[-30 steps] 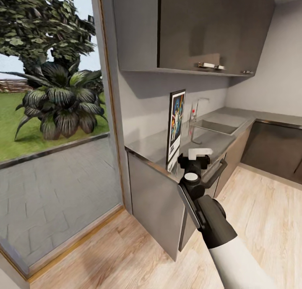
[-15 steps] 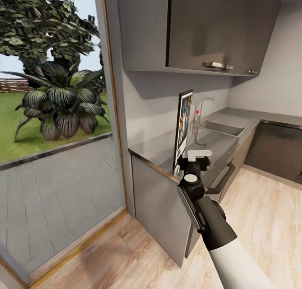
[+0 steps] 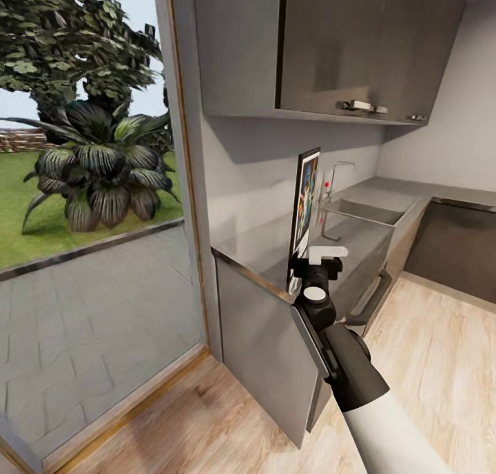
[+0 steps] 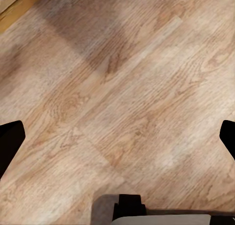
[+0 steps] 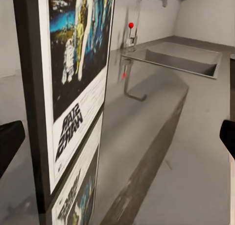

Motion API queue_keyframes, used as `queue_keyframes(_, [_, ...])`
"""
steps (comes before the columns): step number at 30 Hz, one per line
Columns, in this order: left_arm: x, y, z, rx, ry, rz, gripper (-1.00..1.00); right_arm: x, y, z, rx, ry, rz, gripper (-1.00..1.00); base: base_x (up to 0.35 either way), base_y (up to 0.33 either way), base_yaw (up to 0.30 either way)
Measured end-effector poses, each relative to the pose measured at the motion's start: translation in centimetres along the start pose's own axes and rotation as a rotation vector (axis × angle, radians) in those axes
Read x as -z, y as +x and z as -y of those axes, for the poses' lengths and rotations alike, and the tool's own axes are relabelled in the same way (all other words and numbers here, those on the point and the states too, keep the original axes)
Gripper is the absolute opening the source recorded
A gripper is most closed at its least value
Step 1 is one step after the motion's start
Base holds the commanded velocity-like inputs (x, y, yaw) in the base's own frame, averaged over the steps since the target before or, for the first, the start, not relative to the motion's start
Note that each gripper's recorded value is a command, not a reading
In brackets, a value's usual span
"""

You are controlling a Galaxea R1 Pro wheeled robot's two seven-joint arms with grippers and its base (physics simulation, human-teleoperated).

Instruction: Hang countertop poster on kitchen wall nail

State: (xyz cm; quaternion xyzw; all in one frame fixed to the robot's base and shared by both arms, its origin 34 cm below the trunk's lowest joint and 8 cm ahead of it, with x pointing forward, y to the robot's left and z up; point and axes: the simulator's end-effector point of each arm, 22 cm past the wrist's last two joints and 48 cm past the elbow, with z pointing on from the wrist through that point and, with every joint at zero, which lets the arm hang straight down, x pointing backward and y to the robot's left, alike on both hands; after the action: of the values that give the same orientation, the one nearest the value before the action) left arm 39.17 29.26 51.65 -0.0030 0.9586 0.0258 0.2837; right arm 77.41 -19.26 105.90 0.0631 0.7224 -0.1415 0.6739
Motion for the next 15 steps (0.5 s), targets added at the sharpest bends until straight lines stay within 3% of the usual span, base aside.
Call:
queue_keyframes(5, [0.0, 0.0, -0.05, 0.0, -0.001, 0.0, 1.0, -0.03, 0.11, -0.07, -0.002, -0.002, -0.002, 1.0, 0.177, 0.0, 0.0])
queue_keyframes(15, [-0.01, -0.06, -0.07, 0.0, -0.001, 0.001, 1.0, -0.15, 0.49, -0.14, 0.001, -0.003, -0.009, 1.0, 0.019, 0.024, 0.0])
